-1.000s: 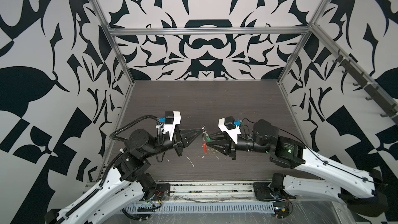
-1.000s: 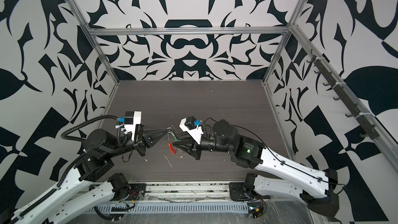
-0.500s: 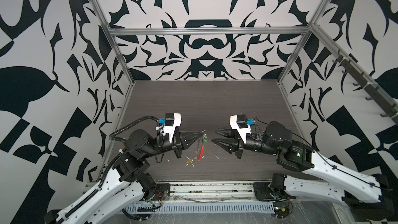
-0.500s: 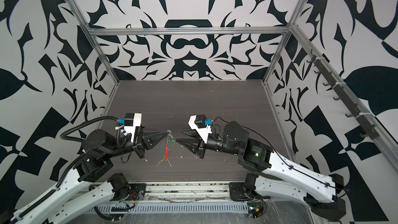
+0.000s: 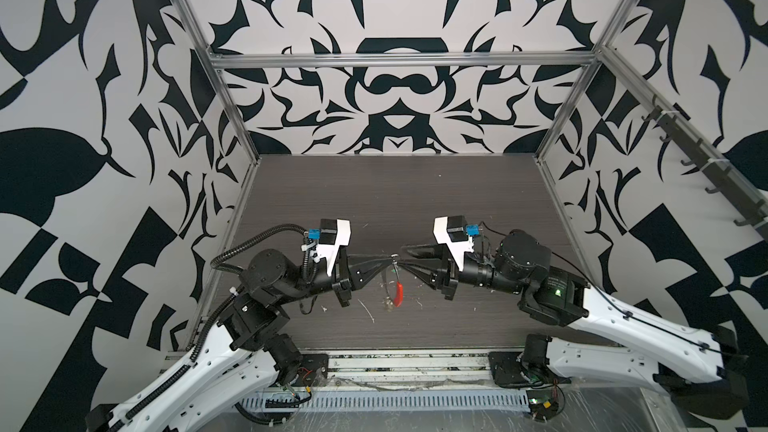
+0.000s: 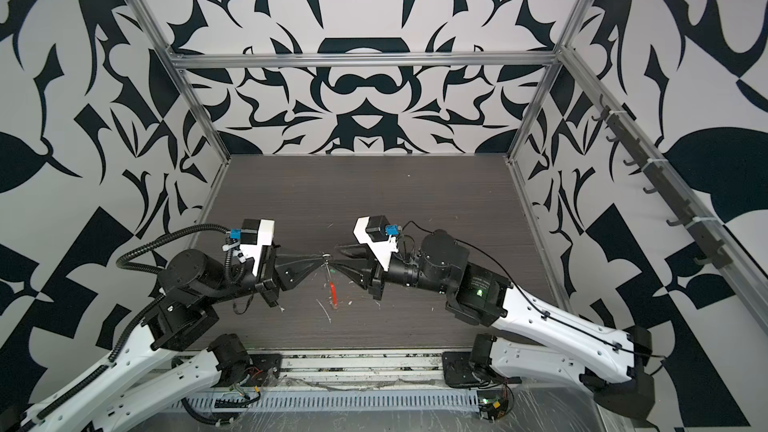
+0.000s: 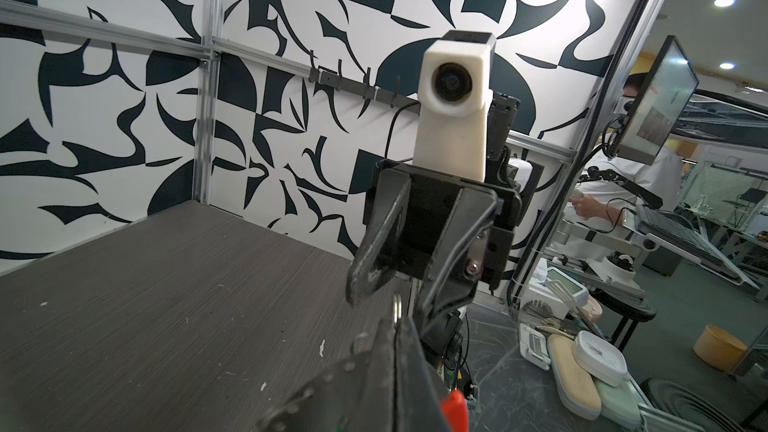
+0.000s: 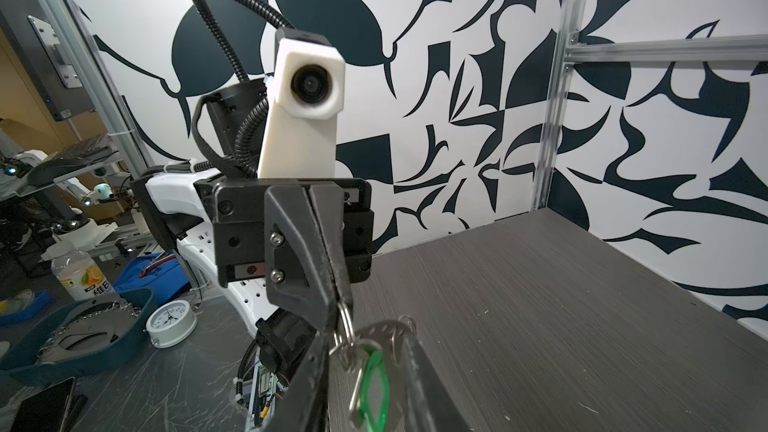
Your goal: Remove the keys from the keyring
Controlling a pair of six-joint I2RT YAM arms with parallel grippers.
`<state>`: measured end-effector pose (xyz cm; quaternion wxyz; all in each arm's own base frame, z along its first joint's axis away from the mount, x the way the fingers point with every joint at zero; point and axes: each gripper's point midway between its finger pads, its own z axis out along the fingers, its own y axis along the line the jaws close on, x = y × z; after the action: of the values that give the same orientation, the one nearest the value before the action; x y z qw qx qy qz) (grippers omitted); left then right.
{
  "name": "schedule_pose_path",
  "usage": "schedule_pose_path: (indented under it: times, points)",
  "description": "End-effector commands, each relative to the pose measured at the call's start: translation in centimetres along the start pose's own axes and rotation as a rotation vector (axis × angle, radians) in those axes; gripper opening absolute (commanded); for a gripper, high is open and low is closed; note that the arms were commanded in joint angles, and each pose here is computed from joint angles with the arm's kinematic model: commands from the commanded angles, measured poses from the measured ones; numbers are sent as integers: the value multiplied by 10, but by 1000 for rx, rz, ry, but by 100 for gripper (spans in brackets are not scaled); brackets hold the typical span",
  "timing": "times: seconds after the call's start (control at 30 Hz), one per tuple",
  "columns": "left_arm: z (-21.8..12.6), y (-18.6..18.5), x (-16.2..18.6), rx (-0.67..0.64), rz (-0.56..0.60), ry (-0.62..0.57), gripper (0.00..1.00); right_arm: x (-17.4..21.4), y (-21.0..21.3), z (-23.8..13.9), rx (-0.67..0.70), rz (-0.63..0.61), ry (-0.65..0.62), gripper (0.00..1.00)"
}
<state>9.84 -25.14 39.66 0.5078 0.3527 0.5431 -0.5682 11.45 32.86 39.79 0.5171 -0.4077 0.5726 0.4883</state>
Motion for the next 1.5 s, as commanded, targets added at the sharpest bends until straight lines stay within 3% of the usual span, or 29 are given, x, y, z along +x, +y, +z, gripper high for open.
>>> schedule_pose_path:
  times: [0.0, 0.33, 0.57, 0.6, 0.7, 0.77, 1.2, 1.47]
  points:
    - [-1, -6, -10, 22, 29, -34, 0, -29, 11, -3, -42, -15, -81, 26]
    - [2, -3, -9, 16, 20, -28, 0, -27, 16, -3, -73, -8, -73, 0]
    - [4, -1, -7, 5, -5, -8, 0, -32, 16, -10, -61, 11, -69, 0]
    - [3, 0, -7, -6, -12, -1, 4, -31, 14, -11, -45, 16, -55, 0]
    - [-2, 1, -5, -34, -17, 22, 30, -25, 11, -16, -26, 25, 5, 0]
    - [-6, 2, -3, -56, -20, 37, 36, -20, 10, -18, -25, 34, 52, 0]
    - [4, 1, 18, -59, -116, 338, 38, -3, 9, -24, -93, 103, 304, 0]
    - [9, -1, 17, -42, -114, 379, 35, -1, 7, -20, -101, 129, 355, 0]
